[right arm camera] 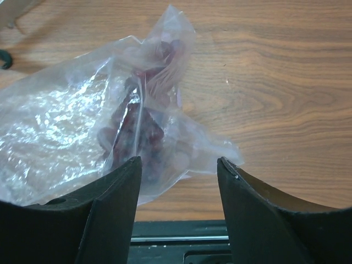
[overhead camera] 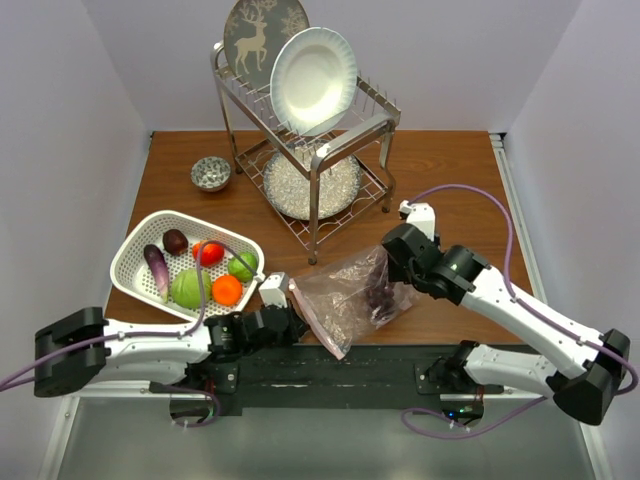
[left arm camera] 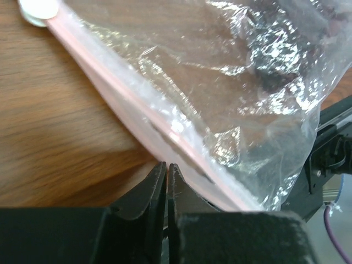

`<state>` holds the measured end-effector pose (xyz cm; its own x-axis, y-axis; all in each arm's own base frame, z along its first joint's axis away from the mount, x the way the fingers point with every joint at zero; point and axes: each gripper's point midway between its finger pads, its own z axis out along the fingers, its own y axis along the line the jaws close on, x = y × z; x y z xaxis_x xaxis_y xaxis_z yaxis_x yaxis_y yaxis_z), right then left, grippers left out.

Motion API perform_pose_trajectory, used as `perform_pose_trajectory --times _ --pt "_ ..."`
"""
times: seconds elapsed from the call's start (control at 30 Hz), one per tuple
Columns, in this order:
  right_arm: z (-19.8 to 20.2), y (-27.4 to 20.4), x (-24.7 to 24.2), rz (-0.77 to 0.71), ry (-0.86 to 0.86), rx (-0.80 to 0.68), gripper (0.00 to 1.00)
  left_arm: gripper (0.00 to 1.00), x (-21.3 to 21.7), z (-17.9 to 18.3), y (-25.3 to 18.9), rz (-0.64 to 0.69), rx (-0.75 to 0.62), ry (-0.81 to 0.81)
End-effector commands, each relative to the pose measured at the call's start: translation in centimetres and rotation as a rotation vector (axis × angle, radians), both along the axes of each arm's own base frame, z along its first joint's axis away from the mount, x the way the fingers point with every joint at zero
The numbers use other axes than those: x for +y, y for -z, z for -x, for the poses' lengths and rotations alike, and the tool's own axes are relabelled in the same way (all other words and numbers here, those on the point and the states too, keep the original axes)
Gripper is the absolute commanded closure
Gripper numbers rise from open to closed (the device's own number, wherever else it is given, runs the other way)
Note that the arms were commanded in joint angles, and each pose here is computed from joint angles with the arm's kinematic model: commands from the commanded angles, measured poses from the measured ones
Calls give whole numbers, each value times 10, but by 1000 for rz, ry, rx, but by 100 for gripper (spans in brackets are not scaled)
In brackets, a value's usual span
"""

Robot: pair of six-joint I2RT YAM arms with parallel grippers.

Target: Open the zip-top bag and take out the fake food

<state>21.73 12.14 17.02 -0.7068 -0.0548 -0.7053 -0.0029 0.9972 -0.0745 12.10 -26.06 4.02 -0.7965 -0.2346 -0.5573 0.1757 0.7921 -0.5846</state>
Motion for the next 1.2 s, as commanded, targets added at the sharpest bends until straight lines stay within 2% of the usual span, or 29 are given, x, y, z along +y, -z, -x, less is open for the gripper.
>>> perform_pose_trajectory --times 0.0,0.33,0.5,0.7,0.77,0.83,1.03,1.17 --pt "-22 -2 8 1 25 -40 39 88 -32 -15 -32 140 -82 -9" --pt "-30 62 -1 -3 52 104 39 73 -59 -23 -33 135 -133 42" --pt "-21 84 0 11 41 168 44 62 -72 -26 -38 147 -160 74" --pt "-10 100 -6 26 47 209 65 44 -92 -22 -36 173 -164 138" --pt "-10 101 -5 22 49 216 76 37 -98 -20 -36 191 -160 155" --pt "-8 103 -1 7 44 232 82 35 -102 -17 -32 196 -153 175" --pt "1 122 10 -30 16 302 94 28 -115 -13 -37 255 -172 226" --pt "8 136 17 -35 2 345 98 24 -122 -12 -45 296 -206 250"
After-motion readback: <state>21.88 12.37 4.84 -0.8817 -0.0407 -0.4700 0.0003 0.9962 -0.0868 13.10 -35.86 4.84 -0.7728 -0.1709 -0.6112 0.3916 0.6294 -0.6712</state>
